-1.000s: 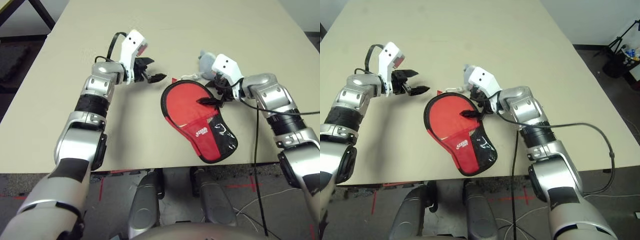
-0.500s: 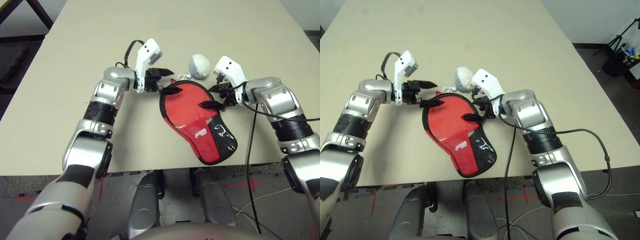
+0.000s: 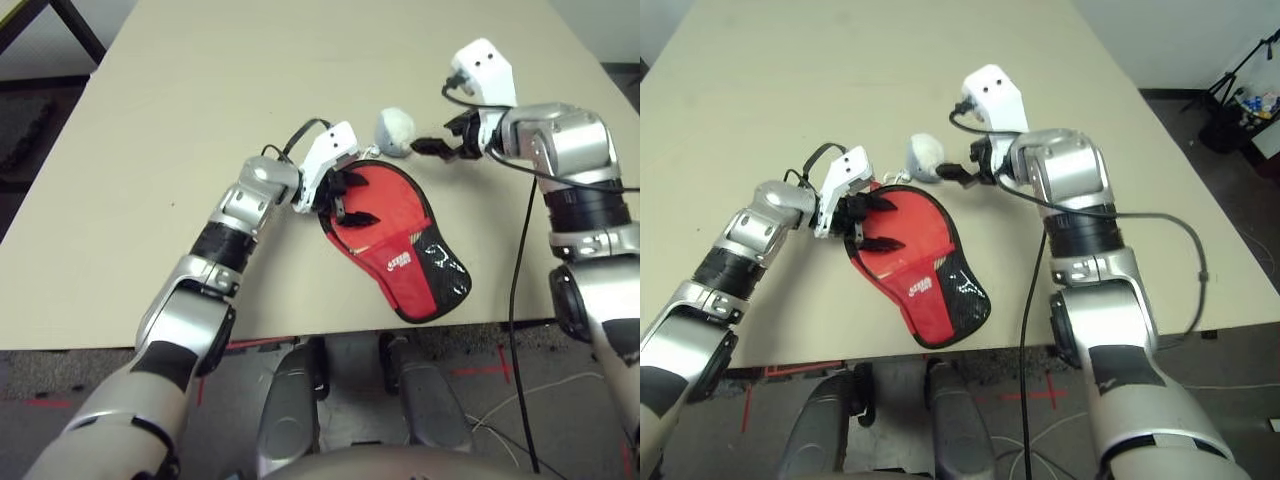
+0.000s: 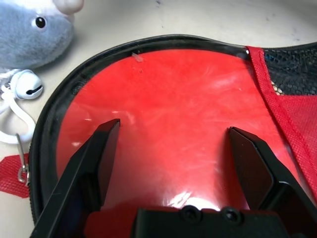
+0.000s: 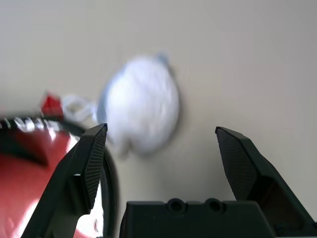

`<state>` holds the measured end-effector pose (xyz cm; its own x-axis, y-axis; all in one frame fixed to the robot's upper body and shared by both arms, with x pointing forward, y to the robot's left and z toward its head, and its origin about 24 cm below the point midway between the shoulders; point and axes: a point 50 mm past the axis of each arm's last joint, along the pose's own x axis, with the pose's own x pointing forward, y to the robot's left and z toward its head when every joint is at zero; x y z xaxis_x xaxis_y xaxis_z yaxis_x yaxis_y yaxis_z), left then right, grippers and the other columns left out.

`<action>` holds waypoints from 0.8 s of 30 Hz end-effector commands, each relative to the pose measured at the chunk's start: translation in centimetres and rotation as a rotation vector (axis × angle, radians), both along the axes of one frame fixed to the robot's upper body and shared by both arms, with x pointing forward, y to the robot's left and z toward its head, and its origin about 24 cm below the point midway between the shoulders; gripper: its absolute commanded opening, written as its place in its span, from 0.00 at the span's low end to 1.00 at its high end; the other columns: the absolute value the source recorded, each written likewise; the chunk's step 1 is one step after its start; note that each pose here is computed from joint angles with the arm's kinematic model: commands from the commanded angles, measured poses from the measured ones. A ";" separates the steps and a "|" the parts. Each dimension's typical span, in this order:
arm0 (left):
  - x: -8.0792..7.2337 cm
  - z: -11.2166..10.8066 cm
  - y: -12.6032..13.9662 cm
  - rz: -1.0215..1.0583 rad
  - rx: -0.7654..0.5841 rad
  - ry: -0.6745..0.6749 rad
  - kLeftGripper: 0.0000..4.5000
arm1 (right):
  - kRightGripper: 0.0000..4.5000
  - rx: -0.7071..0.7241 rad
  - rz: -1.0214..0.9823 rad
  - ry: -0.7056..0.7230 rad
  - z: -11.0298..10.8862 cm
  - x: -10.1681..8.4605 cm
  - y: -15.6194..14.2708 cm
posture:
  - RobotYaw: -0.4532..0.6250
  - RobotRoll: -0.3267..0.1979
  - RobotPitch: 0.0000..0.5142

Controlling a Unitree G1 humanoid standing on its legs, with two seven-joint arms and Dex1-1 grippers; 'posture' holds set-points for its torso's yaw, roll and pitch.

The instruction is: Store the ping-pong paddle in its case and zip it.

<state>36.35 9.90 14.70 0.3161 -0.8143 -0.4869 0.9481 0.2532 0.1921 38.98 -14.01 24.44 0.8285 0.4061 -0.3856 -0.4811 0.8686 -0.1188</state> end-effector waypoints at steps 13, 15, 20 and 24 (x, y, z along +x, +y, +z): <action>-0.5 -3.0 -0.5 0.017 0.083 0.086 1.00 | 1.00 -0.048 -0.016 0.073 -2.9 2.4 4.3 | 0.32 0.62 0.35; -0.6 -3.1 -0.5 0.014 0.084 0.087 1.00 | 1.00 -0.080 -0.024 0.106 -4.0 2.5 4.4 | 0.33 0.62 0.34; -0.6 -3.1 -0.4 0.015 0.088 0.085 1.00 | 1.00 -0.141 -0.064 0.156 -6.2 2.6 3.6 | 0.34 0.62 0.32; -0.7 -3.0 -0.4 0.015 0.088 0.085 1.00 | 0.74 -0.141 -0.092 0.157 -6.8 2.7 3.2 | 0.34 0.62 0.31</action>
